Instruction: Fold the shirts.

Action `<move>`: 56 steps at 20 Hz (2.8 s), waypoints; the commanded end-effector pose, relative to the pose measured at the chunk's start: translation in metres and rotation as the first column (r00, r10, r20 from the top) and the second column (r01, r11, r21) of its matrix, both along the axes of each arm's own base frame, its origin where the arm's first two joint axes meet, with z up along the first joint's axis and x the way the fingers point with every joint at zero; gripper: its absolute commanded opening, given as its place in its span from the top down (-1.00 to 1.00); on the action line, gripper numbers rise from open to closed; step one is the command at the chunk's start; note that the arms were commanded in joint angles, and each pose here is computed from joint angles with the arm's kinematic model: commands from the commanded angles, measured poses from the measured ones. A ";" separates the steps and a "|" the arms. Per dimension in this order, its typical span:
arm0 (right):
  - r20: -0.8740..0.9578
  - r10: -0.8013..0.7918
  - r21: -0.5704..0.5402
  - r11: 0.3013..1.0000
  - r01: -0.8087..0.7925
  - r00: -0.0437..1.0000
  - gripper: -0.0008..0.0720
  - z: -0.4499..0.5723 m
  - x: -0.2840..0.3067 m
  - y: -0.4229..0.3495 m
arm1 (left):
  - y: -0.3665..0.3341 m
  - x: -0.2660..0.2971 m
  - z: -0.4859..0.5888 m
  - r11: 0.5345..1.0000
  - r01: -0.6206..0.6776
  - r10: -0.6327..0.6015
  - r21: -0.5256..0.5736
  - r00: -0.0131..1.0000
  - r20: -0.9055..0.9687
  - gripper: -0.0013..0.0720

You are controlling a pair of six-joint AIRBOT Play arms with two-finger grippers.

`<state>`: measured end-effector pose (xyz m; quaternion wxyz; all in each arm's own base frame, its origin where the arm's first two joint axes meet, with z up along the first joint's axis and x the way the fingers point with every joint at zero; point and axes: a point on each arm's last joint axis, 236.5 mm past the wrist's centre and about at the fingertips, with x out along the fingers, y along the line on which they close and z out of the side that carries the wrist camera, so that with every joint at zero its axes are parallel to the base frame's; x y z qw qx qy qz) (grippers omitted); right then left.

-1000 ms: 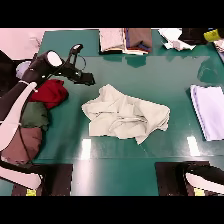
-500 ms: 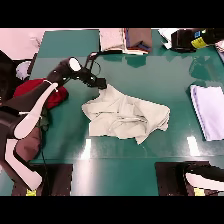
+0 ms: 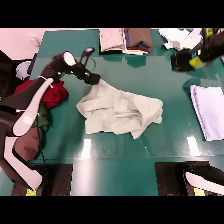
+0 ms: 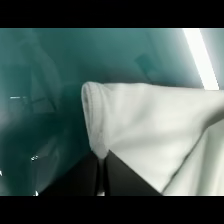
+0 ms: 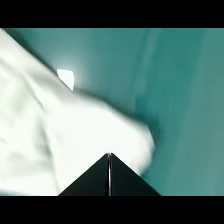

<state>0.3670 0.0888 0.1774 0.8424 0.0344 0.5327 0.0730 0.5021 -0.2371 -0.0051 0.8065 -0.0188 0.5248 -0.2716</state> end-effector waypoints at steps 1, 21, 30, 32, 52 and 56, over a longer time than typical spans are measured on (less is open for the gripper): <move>-0.137 -0.085 -0.021 0.996 0.083 0.987 0.93 -0.072 -0.036 -0.031 | 0.048 0.010 0.031 0.998 -0.064 0.063 0.015 0.998 0.032 0.90; -0.415 -0.094 0.202 0.960 0.192 0.905 0.59 -0.261 0.017 0.048 | 0.068 -0.009 0.031 0.997 -0.041 0.044 0.062 0.998 -0.040 0.90; 0.113 -0.104 0.054 0.994 0.098 0.988 0.93 -0.037 0.070 -0.020 | 0.098 -0.004 0.234 0.990 -0.128 0.089 0.058 0.892 0.443 0.90; 0.308 -0.132 0.090 0.990 0.110 0.942 0.93 0.057 0.059 -0.035 | 0.106 -0.037 0.328 0.990 -0.140 0.109 0.003 0.783 0.612 0.90; 0.601 -0.102 0.043 0.995 0.095 0.793 0.94 0.213 0.024 -0.060 | 0.116 -0.132 0.404 0.991 -0.114 0.128 -0.068 0.682 0.720 0.90; 0.262 -0.043 0.080 0.997 0.023 0.964 0.94 0.050 0.090 -0.027 | 0.102 -0.063 0.207 0.992 -0.093 0.061 0.084 0.945 0.322 0.90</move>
